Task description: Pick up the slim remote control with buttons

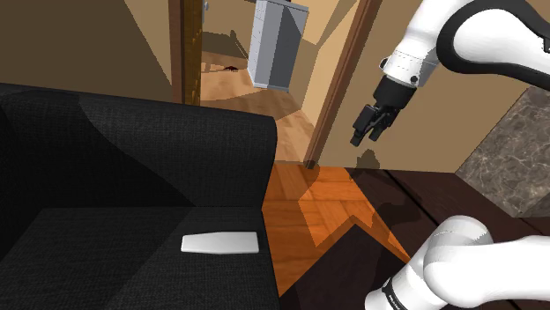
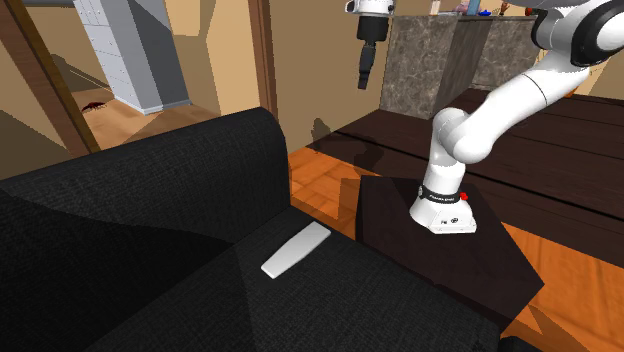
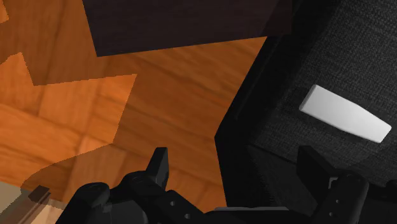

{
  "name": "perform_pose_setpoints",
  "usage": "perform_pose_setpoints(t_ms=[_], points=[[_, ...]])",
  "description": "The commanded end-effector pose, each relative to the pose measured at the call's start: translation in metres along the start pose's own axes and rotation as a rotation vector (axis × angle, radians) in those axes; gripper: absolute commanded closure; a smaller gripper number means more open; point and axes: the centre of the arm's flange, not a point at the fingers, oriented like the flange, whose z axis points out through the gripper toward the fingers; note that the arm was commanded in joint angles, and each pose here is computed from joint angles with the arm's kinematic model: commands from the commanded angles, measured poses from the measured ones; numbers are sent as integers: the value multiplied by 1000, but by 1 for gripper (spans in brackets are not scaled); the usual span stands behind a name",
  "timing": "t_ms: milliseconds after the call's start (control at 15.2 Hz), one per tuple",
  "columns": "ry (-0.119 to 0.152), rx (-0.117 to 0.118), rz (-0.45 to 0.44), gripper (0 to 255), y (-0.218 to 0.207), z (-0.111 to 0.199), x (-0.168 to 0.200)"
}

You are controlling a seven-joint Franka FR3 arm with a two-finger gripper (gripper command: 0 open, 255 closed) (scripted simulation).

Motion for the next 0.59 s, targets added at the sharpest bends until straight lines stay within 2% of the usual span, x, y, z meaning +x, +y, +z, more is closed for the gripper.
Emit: perform_pose_setpoints(t_ms=[0, 528], points=[[0, 0, 0, 0, 0, 0, 0], [-1, 3, -252, 0, -58, 73, 50]])
